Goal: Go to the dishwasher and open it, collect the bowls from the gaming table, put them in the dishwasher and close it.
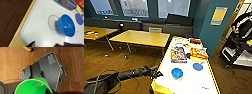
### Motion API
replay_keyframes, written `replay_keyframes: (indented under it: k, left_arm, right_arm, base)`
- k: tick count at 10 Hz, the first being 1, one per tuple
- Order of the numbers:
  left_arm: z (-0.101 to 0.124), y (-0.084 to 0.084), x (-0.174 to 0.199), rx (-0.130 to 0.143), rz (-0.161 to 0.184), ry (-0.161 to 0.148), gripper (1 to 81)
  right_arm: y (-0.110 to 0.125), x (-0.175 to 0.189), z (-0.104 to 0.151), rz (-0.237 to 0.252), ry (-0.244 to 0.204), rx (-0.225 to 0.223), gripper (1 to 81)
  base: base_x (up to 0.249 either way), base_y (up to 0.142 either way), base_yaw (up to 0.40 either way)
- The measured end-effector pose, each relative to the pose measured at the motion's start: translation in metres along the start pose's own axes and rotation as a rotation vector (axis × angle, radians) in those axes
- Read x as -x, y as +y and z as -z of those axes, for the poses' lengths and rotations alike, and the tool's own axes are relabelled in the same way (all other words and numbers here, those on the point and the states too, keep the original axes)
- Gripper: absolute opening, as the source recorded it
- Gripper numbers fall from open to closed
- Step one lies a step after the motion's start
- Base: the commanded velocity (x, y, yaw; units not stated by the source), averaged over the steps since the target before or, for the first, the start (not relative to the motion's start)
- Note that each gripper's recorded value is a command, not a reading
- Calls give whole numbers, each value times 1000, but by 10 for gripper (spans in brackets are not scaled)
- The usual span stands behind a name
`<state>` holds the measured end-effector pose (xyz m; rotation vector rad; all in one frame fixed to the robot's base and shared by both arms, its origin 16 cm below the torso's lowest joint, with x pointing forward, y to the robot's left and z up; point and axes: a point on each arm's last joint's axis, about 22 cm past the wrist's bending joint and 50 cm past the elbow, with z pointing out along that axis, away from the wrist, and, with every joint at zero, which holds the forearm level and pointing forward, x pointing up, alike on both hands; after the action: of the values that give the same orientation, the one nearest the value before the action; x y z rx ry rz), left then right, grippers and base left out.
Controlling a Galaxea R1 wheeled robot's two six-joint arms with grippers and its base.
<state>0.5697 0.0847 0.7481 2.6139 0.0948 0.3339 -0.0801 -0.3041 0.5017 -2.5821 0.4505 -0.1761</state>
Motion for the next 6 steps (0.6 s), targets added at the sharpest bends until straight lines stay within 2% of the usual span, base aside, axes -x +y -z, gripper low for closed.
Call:
replay_keyframes:
  k: [1,2,3,4,5,6]
  left_arm:
    - [-6,6,9,-3,-3,-13,811]
    - [-8,11,10,-1,-17,-12,811]
    - [-10,21,10,10,-36,-9,811]
    - [-13,36,16,33,-51,-16,811]
    - [-17,56,20,82,-61,-13,811]
    - [-19,83,19,167,-65,10,811]
  right_arm:
    - [-2,0,-2,0,0,-2,10]
    - [-5,0,-4,2,2,-8,10]
    - [-4,1,-3,10,-2,-8,10]
    - [-5,0,-4,13,-1,-10,10]
    - [-5,0,-4,14,-2,-11,10]
    - [-5,0,-4,15,-2,-12,10]
  base:
    - [0,0,0]
    - [0,0,0]
    - [0,0,0]
    - [0,0,0]
    - [0,0,0]
    - [0,0,0]
